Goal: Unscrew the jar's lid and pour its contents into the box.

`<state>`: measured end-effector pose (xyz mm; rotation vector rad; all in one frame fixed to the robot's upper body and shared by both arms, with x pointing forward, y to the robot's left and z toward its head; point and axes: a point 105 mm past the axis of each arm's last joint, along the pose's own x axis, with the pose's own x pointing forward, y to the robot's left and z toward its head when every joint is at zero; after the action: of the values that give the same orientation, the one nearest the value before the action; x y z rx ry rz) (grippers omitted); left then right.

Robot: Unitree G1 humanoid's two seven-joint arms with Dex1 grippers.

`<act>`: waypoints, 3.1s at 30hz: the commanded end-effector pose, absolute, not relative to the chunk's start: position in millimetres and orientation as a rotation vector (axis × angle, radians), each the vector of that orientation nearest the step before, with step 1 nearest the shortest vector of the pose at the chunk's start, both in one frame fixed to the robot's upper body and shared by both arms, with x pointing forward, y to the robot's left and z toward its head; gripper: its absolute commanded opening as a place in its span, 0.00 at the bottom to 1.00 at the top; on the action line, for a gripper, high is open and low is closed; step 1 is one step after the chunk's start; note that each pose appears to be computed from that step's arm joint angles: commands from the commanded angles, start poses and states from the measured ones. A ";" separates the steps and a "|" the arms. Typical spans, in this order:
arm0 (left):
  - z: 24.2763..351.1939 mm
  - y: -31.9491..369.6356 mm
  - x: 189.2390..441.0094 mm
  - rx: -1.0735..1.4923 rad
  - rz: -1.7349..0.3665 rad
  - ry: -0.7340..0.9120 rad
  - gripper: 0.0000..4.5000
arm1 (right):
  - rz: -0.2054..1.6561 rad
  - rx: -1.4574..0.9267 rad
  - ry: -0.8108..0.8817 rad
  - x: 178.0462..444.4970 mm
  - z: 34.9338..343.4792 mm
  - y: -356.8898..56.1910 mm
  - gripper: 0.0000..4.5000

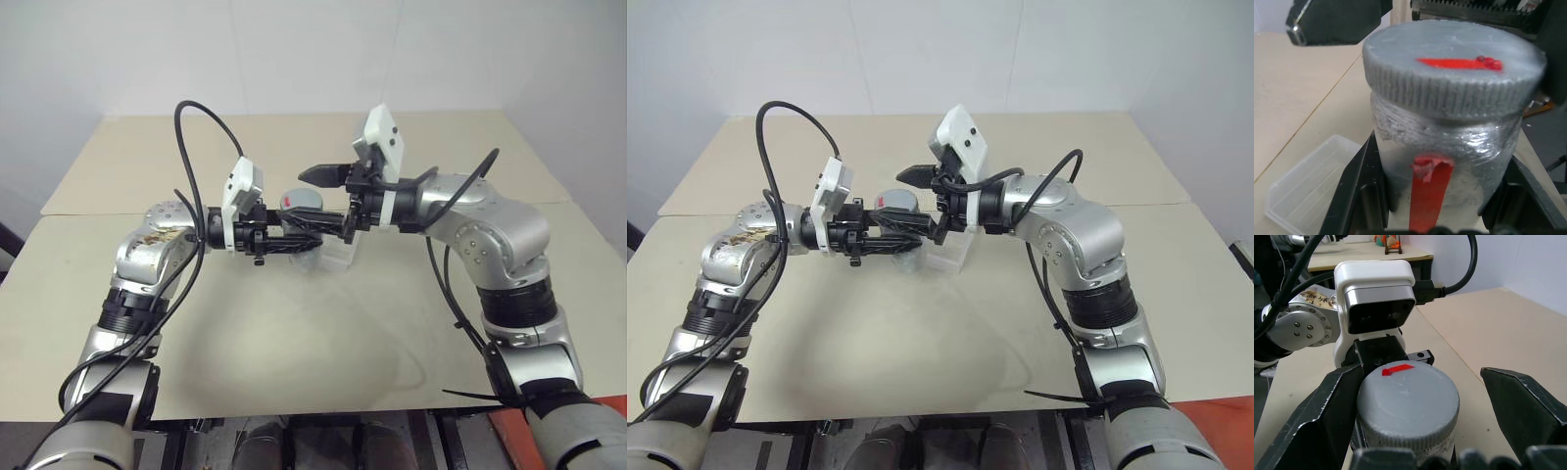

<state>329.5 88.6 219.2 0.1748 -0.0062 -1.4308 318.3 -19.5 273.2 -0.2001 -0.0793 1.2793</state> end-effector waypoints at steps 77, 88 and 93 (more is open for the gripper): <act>224.4 112.1 320.9 0.289 -1.429 -0.090 0.43 | 1.158 -0.267 -0.205 347.2 279.1 -61.2 0.99; 224.0 123.8 320.4 0.293 -1.393 -0.076 0.43 | 1.133 -0.261 -0.217 345.9 281.6 -86.4 0.99; 225.9 113.6 330.9 0.279 -1.368 -0.091 0.43 | 1.262 -0.245 -0.286 320.3 294.2 -58.3 0.99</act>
<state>328.9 116.4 210.9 0.2471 -0.0337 -1.3759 334.8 -67.2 274.3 -0.2337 -0.2050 1.2140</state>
